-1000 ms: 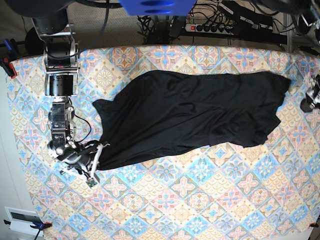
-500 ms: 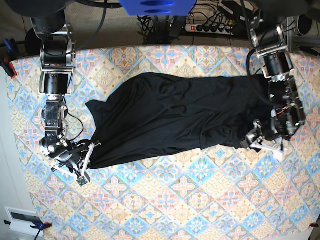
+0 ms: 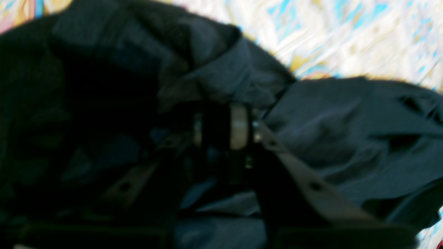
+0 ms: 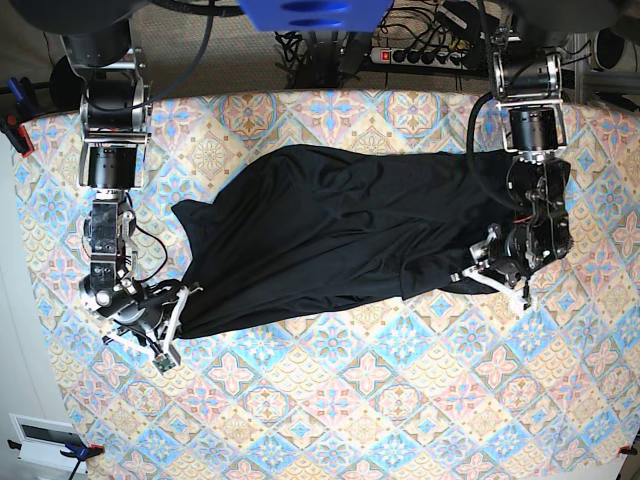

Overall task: Layout the t-shirt on the table in an organized manner, then fold the t-shirt properly
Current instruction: 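Release the shirt with the left gripper and regrasp its opposite end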

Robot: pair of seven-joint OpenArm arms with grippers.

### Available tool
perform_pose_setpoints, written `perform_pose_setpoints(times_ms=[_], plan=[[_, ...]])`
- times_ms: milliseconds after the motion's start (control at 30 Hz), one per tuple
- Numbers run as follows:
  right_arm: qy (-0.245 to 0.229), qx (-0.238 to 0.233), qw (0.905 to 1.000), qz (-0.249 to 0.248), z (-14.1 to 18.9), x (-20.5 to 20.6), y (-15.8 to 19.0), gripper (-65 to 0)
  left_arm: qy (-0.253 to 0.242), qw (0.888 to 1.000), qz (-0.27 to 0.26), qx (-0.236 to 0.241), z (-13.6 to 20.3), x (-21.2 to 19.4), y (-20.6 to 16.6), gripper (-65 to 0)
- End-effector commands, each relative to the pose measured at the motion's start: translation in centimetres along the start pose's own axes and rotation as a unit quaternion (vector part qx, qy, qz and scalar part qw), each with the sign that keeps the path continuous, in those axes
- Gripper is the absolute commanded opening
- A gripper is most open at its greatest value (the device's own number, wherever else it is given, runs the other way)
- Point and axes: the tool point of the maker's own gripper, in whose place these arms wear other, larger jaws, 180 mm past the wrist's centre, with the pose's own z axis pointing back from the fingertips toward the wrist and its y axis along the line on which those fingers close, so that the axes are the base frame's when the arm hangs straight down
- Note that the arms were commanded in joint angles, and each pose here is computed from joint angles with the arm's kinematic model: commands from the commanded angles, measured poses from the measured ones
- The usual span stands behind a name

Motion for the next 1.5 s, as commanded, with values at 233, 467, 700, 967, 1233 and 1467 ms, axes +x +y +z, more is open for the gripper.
perform_pose_setpoints(times_ms=[233, 467, 700, 967, 1233, 1467], plan=[[-0.033, -0.018, 0.9993, 0.002, 0.9, 2.5, -1.6, -65.0, -0.071, 0.996, 0.055, 0.013, 4.2, 4.5, 5.8, -65.0], [-0.035, -0.018, 0.9992, 0.001, 1.0, 2.5, -1.6, -65.0, -0.08, 0.994, 0.064, -0.029, 8.4, 5.5, 7.5, -65.0], [-0.039, -0.022, 0.999, 0.01, 1.6, 2.4, -1.2, -65.0, -0.088, 0.995, 0.038, -0.019, 14.1, 4.9, 10.1, -65.0], [-0.033, -0.013, 0.9986, 0.038, 2.6, 0.5, 1.6, -65.0, -0.019, 0.999, 0.009, 0.046, 15.6, -1.0, 14.0, -65.0], [-0.029, 0.033, 0.9938, 0.102, 2.9, -0.3, 7.6, -65.0, -0.023, 0.999, 0.022, 0.036, 15.2, -1.3, 13.7, -65.0], [-0.027, 0.034, 0.9936, 0.104, 2.8, -0.3, 7.7, -65.0, -0.086, 0.992, 0.085, -0.02, 13.8, 4.0, 11.7, -59.7]])
